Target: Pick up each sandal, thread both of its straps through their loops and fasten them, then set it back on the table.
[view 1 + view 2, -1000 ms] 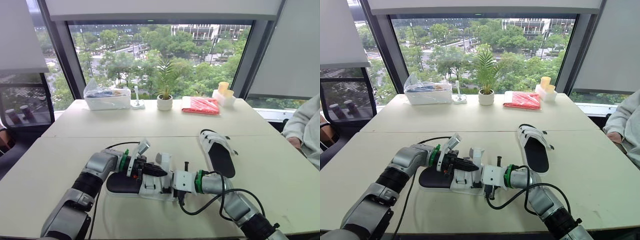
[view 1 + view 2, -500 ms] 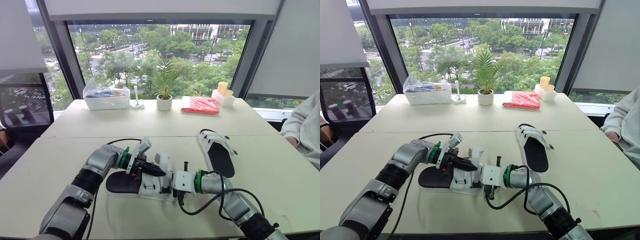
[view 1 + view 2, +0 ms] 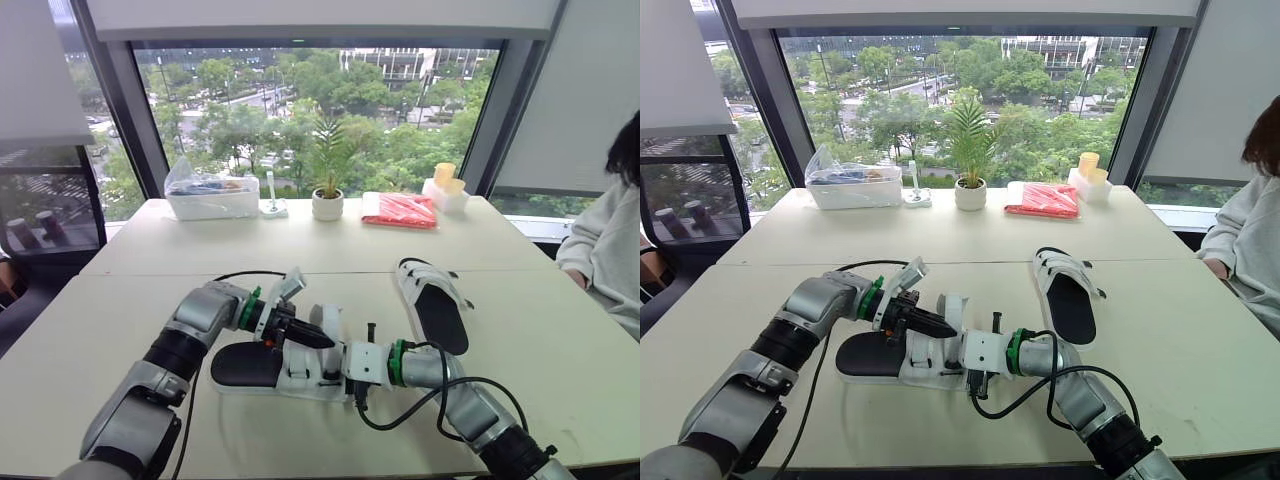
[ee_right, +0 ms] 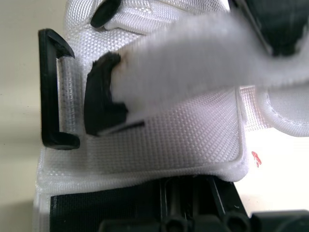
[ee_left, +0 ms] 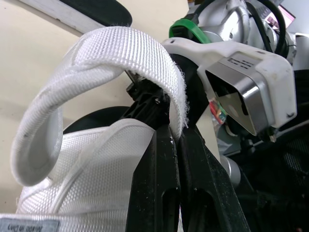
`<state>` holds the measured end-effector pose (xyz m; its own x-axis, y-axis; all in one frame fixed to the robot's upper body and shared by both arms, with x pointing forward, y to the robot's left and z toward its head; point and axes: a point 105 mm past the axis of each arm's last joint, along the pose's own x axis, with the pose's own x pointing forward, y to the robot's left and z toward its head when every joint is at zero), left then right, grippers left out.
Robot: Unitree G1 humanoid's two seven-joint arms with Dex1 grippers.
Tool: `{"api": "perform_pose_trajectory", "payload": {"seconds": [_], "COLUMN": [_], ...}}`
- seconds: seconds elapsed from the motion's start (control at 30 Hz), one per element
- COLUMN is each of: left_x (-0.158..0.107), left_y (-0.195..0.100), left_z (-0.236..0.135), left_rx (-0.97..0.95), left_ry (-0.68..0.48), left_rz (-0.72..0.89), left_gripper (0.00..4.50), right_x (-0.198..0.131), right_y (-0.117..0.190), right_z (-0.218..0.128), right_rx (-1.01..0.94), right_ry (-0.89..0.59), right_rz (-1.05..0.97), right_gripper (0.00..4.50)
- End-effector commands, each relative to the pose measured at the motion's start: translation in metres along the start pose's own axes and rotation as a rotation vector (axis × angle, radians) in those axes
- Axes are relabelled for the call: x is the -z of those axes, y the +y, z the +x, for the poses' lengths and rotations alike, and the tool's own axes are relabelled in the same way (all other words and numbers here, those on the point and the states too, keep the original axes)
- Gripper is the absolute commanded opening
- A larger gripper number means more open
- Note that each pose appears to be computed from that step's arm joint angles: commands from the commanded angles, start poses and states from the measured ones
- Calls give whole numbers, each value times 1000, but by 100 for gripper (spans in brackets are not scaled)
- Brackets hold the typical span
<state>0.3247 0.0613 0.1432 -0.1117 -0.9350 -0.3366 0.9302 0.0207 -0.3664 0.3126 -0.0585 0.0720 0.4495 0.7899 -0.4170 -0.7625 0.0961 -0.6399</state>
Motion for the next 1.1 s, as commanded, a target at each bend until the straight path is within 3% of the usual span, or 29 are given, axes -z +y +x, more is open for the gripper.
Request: {"api": "perform_pose_trajectory", "payload": {"seconds": [0.03, 0.43, 1.1], "left_x": [-9, -1, -10], "left_y": [-8, -13, -15], "left_z": [0, 0, -4], "left_rx": [31, 43, 57], "left_ry": [-19, -6, -53], "left_rz": [-4, -77, -168], "left_gripper": [7, 7, 7], "right_x": [35, 35, 35], "right_y": [48, 51, 52], "right_z": [10, 10, 11], "right_rx": [-163, -167, -170], "right_ry": [133, 136, 138], "right_rz": [83, 77, 77], "right_gripper": [0, 0, 0]}}
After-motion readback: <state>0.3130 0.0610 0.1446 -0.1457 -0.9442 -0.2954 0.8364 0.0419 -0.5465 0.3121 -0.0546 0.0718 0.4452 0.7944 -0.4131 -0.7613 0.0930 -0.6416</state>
